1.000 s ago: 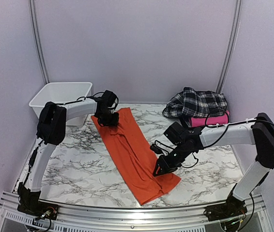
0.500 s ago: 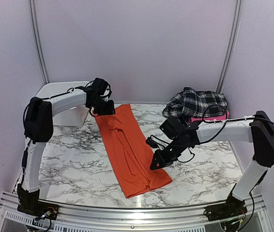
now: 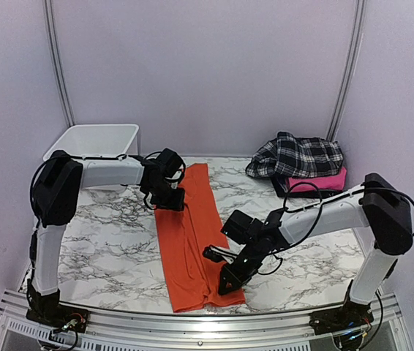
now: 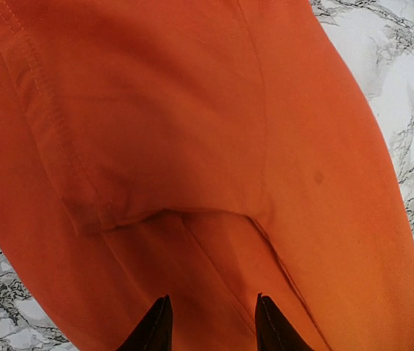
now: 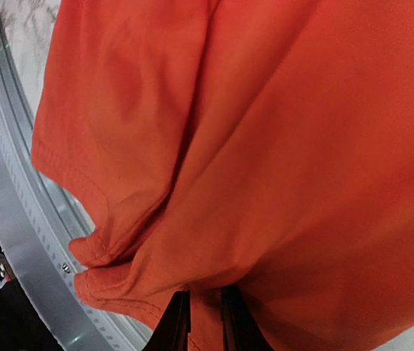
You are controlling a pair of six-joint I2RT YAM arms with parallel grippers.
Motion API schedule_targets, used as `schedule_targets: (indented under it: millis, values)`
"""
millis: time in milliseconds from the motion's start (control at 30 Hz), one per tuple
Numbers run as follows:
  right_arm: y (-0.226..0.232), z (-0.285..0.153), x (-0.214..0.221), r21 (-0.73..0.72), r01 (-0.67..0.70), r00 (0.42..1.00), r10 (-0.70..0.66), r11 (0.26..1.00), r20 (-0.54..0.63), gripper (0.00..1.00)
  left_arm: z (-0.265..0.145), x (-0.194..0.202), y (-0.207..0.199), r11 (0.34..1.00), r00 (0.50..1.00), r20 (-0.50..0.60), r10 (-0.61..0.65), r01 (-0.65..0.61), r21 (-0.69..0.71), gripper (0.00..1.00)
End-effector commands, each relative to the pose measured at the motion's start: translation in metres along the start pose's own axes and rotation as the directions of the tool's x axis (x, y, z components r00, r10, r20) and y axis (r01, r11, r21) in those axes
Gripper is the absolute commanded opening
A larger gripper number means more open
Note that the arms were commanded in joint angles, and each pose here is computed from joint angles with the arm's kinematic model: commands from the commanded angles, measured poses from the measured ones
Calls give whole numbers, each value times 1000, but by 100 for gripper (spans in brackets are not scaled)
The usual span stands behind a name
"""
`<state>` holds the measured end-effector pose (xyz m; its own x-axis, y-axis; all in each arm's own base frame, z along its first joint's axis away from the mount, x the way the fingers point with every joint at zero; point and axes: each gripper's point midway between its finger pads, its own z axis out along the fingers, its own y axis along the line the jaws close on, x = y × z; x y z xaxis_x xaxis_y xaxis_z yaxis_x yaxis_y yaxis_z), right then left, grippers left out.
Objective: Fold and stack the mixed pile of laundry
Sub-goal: Rotate the rectangle-folded T-shirt at the center of the board.
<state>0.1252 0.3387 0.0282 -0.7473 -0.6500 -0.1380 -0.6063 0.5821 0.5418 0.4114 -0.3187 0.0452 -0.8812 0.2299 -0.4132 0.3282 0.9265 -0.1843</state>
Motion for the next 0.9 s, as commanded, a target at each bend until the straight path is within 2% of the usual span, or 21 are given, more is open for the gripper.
schedule_targets:
  millis: [0,133,300,433,500,667,867]
  values:
    - [26,13,17,-35,18,998,-20,999,-65,17,6,-3,9,997,1000,19,-18,20,-70,41]
    - [28,-3,9,4,43,998,-43,999,-40,29,26,3,11,997,1000,-19,-7,6,-76,41]
    - [20,-39,-16,59,27,998,-30,998,60,39,63,7,9,996,997,-73,35,-40,-74,41]
    - [4,-68,-39,87,-22,987,7,996,159,44,84,-12,7,994,996,-48,70,-74,-85,41]
    - [-5,-82,-51,119,-49,977,23,992,211,46,87,-35,4,992,996,-2,88,-88,-88,41]
    - [-26,-105,-81,155,-101,951,50,983,306,47,76,-102,-9,995,983,156,98,-92,-48,47]
    - [-39,-116,-111,173,-88,936,22,981,352,47,11,-137,0,991,960,251,124,-106,-85,52]
